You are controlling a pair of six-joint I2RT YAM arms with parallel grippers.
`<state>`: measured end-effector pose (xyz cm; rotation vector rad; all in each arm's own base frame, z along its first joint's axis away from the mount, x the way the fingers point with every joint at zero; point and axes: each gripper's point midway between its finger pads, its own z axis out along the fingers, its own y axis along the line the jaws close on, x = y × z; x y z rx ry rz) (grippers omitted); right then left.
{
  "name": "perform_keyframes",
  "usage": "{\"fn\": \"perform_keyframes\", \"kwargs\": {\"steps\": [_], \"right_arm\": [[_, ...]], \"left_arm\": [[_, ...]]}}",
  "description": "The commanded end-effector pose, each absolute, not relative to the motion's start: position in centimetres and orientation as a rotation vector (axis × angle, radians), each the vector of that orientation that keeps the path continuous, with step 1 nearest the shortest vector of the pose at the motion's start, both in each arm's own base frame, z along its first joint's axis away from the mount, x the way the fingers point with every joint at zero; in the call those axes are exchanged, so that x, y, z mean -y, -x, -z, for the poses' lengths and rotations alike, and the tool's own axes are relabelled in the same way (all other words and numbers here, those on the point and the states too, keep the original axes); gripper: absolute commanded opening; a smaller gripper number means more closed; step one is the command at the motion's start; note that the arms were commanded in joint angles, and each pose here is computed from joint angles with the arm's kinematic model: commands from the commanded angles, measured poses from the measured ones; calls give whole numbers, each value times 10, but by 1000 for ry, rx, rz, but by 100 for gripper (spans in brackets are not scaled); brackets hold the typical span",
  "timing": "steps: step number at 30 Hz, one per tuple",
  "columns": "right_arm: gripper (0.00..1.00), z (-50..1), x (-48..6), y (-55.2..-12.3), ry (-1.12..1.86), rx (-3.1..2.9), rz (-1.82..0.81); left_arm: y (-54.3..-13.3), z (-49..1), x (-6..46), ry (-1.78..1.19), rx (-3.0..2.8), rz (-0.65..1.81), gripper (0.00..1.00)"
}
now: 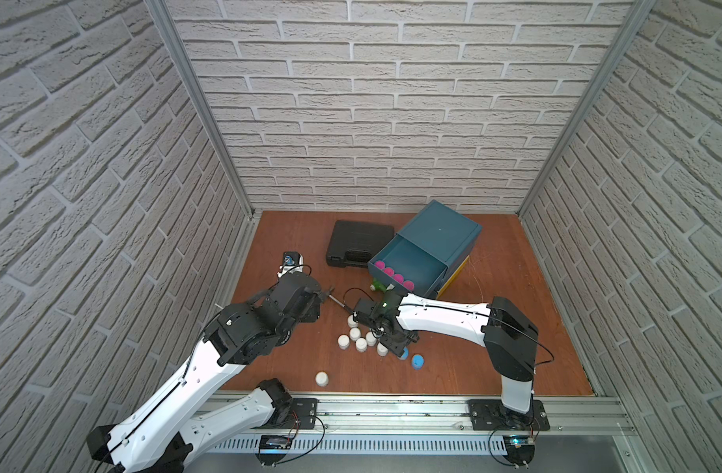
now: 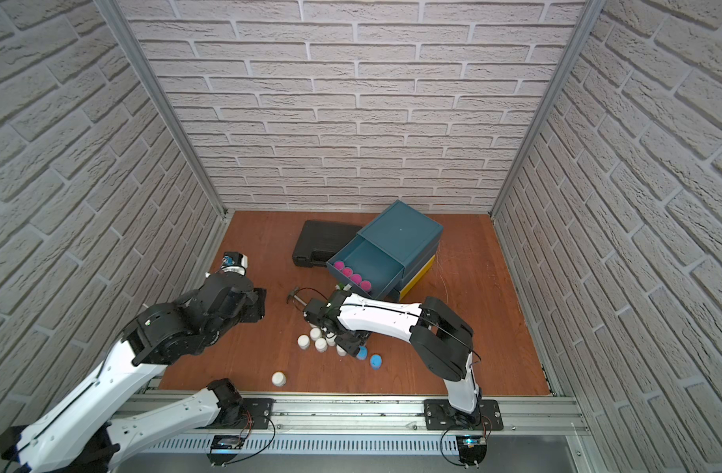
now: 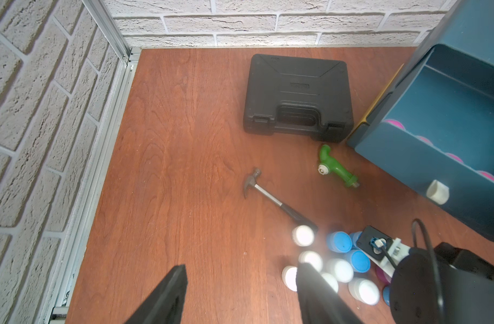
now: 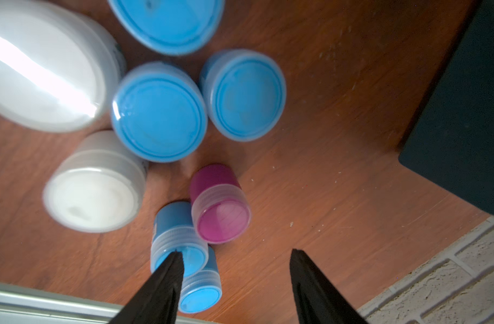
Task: Put the paint cans in the drawer according to color
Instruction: Pick up the paint can at the center of the board.
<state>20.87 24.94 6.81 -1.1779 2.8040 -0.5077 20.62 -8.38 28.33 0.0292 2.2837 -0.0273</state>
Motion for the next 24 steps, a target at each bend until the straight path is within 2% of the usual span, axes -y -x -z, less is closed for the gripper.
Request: {"fn": "perform_keyframes", "kwargs": {"steps": [1,17,24], "right_arm": [[64,-68,-253,-212,1127,-2823,500],[62,-31,-252,-213,1101,-2897,517],[51,-28,-252,-212,1093,-2902,504]], "left_arm": [[-209,-294,87,1,-2247,80,67],[-212,-295,95,-27,-2242,103,66],[-215,-294,98,-40,-2241,102,66]]}}
